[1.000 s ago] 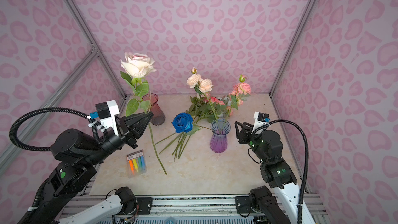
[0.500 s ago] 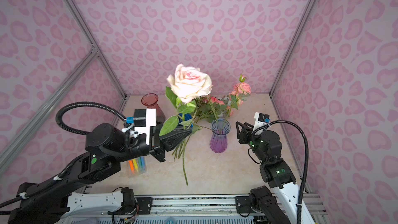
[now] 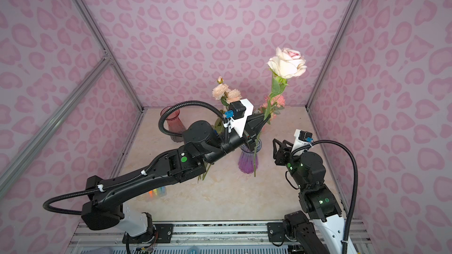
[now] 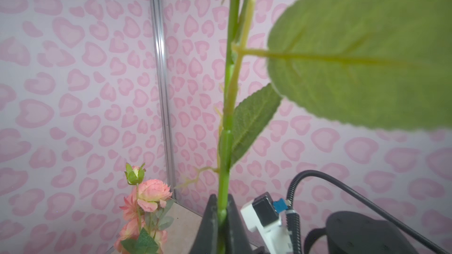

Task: Arrange the flowers into the vase
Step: 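Lift the white rose high with the left gripper and swing it over the purple vase, then lower the white rose stem into the purple vase with the left gripper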

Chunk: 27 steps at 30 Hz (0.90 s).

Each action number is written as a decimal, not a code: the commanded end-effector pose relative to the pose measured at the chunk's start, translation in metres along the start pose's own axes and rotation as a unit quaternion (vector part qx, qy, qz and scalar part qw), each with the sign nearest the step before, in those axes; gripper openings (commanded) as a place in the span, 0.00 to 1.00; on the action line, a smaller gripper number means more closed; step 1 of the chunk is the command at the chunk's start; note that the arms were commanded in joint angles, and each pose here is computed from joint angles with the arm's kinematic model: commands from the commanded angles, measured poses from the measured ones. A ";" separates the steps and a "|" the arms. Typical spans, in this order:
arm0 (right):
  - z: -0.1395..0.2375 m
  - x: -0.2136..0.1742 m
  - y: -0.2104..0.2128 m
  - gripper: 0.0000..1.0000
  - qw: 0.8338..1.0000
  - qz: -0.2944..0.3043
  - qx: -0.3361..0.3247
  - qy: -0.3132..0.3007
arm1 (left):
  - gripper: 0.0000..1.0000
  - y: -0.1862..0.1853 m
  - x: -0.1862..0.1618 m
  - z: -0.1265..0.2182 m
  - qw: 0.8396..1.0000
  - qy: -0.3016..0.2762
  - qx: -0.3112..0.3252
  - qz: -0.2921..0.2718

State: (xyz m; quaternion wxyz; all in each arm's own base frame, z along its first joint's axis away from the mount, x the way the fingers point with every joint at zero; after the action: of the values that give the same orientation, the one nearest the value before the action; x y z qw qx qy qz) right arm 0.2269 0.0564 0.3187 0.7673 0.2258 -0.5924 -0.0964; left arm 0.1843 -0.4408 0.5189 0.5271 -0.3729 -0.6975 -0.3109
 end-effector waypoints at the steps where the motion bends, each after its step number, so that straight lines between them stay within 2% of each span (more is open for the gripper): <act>1: 0.002 0.000 -0.006 0.49 1.000 0.009 -0.019 -0.001 | 0.04 0.018 0.002 -0.015 0.995 -0.023 0.090 -0.025; 5: -0.001 -0.001 -0.006 0.49 1.000 0.011 -0.020 0.000 | 0.04 0.021 -0.004 -0.031 0.990 -0.037 0.123 -0.060; 10: -0.001 0.002 -0.004 0.49 1.000 0.010 -0.014 -0.003 | 0.04 0.033 -0.010 -0.046 0.973 -0.043 0.191 -0.124; 12: -0.001 0.001 -0.005 0.50 1.000 0.008 -0.015 -0.007 | 0.04 0.032 -0.009 -0.051 0.969 -0.051 0.195 -0.141; 18: -0.003 -0.004 -0.004 0.49 1.000 -0.001 -0.005 0.003 | 0.04 0.034 -0.001 -0.054 0.964 -0.060 0.208 -0.152; 27: 0.002 -0.006 -0.007 0.49 1.000 0.006 -0.011 -0.001 | 0.04 0.026 0.010 -0.047 0.974 -0.051 0.170 -0.141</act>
State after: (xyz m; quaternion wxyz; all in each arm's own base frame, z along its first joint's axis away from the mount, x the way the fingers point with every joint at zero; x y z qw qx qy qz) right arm 0.2257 0.0532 0.3085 0.7718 0.2163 -0.5893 -0.1012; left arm 0.2367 -0.4743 0.5223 0.5122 -0.1750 -0.8038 -0.2467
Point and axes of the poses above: each gripper's point midway between its finger pads, its own z axis back along the fingers, its own y axis along the line the jaws close on, x = y × z, the point moved 3 cm from there along z, back along the fingers, and after that the axes turned 2 degrees about -z, right-handed, at the moved point
